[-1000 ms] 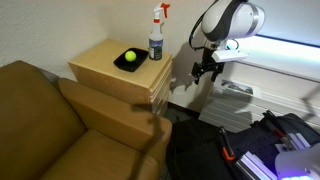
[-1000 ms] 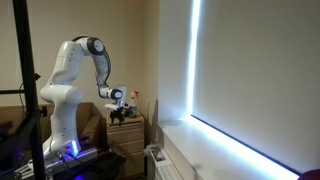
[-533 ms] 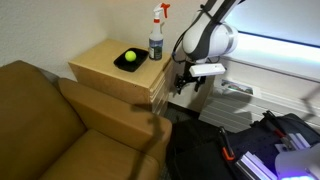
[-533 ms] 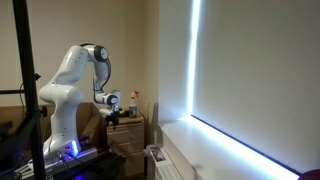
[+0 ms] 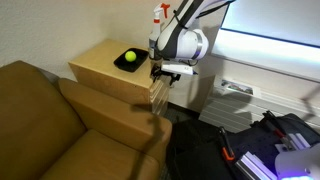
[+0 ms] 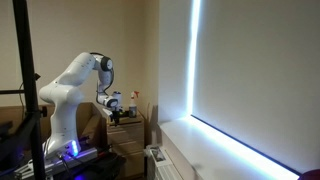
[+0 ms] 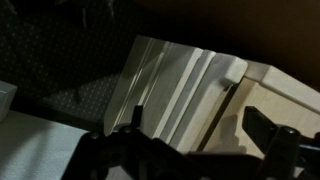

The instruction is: Pull out the nightstand shelf

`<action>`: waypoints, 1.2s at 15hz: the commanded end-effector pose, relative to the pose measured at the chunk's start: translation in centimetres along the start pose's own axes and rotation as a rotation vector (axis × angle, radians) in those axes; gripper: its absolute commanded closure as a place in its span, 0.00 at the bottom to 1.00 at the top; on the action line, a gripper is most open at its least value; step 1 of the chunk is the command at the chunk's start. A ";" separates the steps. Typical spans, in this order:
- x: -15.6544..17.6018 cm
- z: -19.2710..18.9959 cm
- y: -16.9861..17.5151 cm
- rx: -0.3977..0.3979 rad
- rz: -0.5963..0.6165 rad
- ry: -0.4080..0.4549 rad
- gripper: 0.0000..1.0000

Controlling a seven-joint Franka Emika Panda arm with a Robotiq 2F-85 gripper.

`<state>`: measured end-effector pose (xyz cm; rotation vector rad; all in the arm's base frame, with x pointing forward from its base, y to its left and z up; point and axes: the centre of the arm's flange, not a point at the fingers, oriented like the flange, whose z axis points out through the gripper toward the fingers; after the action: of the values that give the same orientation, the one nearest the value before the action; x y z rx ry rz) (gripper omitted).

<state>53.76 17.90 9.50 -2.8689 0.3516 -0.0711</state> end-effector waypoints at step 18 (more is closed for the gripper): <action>2.9 4.1 7.2 0.015 0.343 0.109 0.00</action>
<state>54.80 11.53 6.44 -2.7475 0.7936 -0.1800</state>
